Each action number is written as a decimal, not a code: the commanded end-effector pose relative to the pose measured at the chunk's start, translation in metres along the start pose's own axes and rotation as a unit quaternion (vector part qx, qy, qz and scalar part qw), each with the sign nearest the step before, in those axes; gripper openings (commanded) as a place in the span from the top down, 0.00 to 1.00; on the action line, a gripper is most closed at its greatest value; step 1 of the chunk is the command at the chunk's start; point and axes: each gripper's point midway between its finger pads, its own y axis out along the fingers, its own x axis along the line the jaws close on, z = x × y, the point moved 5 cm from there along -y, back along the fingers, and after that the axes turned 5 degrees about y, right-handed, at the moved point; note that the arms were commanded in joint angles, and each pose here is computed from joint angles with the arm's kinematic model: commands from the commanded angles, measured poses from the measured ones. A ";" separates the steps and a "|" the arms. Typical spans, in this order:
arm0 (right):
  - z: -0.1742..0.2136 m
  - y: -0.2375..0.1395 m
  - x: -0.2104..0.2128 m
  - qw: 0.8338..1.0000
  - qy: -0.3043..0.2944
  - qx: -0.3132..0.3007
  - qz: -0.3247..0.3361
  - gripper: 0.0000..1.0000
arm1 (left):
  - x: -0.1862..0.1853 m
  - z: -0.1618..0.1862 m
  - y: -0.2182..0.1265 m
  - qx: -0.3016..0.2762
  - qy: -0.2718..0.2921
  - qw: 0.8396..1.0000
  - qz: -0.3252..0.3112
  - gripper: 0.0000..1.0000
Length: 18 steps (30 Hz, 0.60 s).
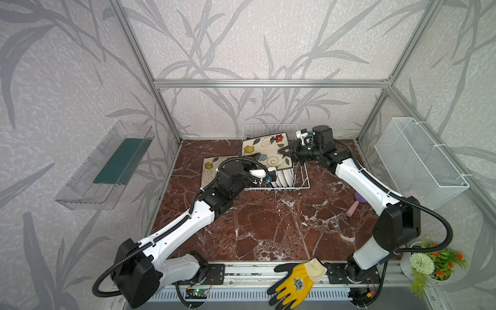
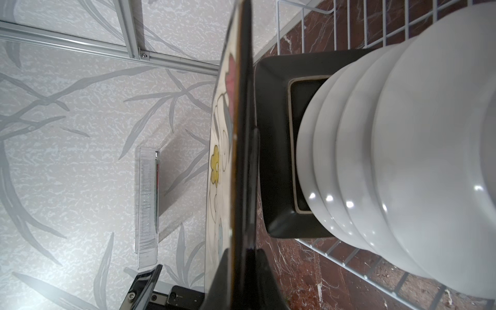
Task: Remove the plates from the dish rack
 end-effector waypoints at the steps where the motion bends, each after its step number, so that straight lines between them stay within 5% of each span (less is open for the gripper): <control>1: -0.005 -0.029 0.043 0.994 -0.060 -0.036 -0.078 1.00 | 0.045 -0.014 -0.019 -0.032 -0.031 0.995 -0.089 0.22; 8: -0.014 -0.038 0.043 0.992 -0.046 -0.052 -0.104 1.00 | 0.040 -0.009 -0.022 -0.017 -0.045 0.996 -0.077 0.16; 10: -0.015 -0.041 0.043 0.992 -0.047 -0.057 -0.107 1.00 | 0.039 -0.006 -0.024 -0.011 -0.055 0.996 -0.076 0.02; 18: -0.021 -0.054 0.051 0.988 -0.068 -0.075 -0.119 1.00 | 0.046 0.008 -0.042 0.006 -0.130 0.988 -0.089 0.01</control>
